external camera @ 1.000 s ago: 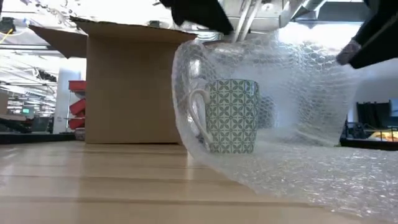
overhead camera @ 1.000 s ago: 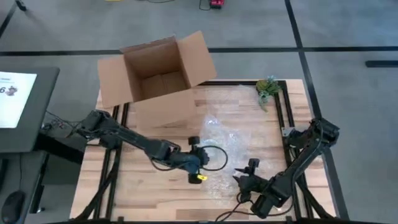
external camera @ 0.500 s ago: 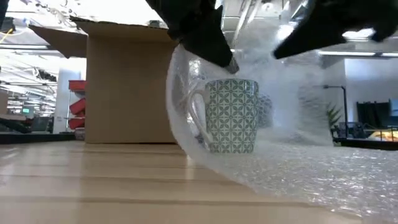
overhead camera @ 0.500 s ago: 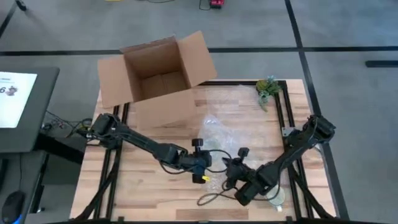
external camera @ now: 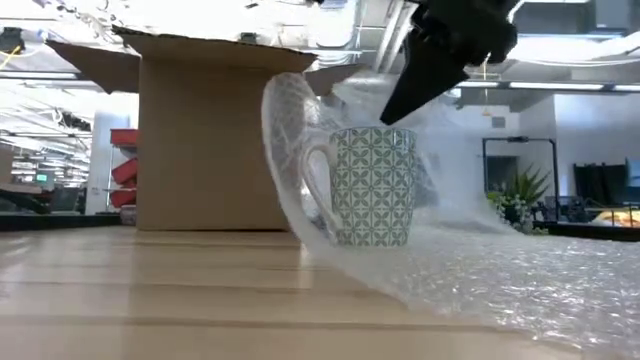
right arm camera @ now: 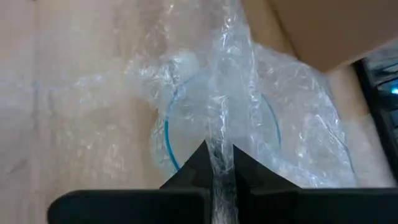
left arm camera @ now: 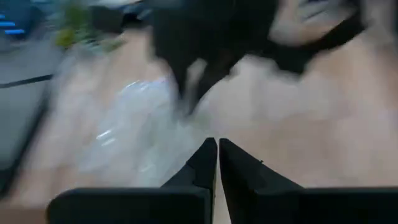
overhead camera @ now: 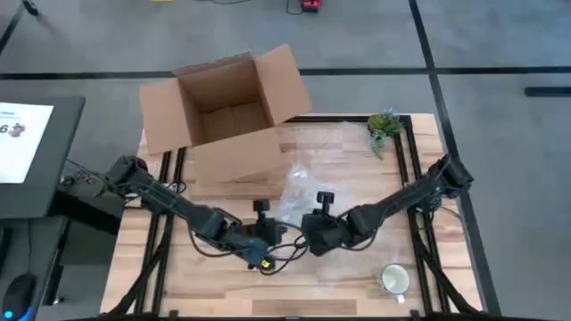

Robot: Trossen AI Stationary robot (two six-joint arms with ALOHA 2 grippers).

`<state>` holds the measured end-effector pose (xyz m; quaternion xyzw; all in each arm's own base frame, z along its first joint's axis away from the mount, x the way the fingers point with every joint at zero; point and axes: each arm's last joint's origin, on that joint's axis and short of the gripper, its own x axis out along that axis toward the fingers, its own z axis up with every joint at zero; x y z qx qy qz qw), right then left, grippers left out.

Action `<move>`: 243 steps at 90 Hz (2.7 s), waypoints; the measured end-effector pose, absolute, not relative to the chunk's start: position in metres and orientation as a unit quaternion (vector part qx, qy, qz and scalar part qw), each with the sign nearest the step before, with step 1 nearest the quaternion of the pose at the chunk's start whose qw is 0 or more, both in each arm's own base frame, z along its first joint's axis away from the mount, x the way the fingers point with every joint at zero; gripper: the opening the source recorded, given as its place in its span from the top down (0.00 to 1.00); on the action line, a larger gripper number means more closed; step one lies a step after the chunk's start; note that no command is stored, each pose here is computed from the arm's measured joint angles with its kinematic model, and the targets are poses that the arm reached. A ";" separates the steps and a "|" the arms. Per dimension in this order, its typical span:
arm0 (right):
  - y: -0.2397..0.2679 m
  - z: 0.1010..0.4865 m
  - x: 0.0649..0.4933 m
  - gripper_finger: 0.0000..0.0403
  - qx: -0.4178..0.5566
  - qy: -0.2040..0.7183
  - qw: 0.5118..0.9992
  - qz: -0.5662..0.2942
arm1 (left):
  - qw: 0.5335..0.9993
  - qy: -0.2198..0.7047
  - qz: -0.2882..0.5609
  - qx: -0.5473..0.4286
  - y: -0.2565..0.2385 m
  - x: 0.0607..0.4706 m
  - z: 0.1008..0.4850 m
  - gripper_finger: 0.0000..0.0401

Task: Wrap mug
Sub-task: Wrap the green patterned mug with the bubble wrap

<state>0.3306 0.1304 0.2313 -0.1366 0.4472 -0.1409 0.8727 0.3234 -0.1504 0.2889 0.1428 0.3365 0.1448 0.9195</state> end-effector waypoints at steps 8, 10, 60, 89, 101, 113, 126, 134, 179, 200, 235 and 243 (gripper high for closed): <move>0.131 0.244 0.330 1.00 -0.135 0.469 0.864 -0.124 | 0.910 0.351 0.163 0.151 -0.144 0.328 0.282 1.00; 0.131 0.247 0.330 1.00 -0.134 0.472 0.863 -0.121 | 0.907 0.355 0.165 0.154 -0.143 0.329 0.279 1.00; 0.052 0.266 0.366 1.00 0.008 0.487 0.872 -0.033 | 0.886 0.394 0.182 0.167 -0.154 0.306 0.233 1.00; 0.045 0.229 0.368 1.00 0.037 0.532 0.846 0.016 | 0.900 0.355 0.170 0.185 -0.184 0.286 0.240 1.00; 0.047 0.210 0.376 1.00 0.037 0.558 0.829 0.019 | 0.903 0.350 0.168 0.184 -0.189 0.283 0.240 1.00; 0.044 0.195 0.385 1.00 0.038 0.575 0.817 0.015 | 0.903 0.350 0.169 0.183 -0.189 0.282 0.240 1.00; 0.042 0.195 0.391 0.99 0.026 0.590 0.807 0.019 | 0.903 0.350 0.169 0.184 -0.189 0.282 0.240 1.00; 0.042 0.203 0.394 0.95 0.019 0.592 0.805 0.023 | 0.903 0.350 0.169 0.184 -0.189 0.282 0.240 1.00; 0.046 0.286 0.392 0.64 0.024 0.609 0.792 0.014 | 0.904 0.351 0.160 0.185 -0.193 0.280 0.240 1.00; 0.044 0.250 0.403 0.76 0.036 0.608 0.793 0.006 | 0.904 0.351 0.156 0.187 -0.195 0.278 0.240 1.00; 0.034 0.181 0.423 0.86 0.021 0.659 0.752 0.009 | 0.906 0.349 0.154 0.185 -0.197 0.277 0.240 1.00; 0.037 0.190 0.423 0.84 0.019 0.653 0.757 0.012 | 0.906 0.348 0.153 0.184 -0.197 0.277 0.240 1.00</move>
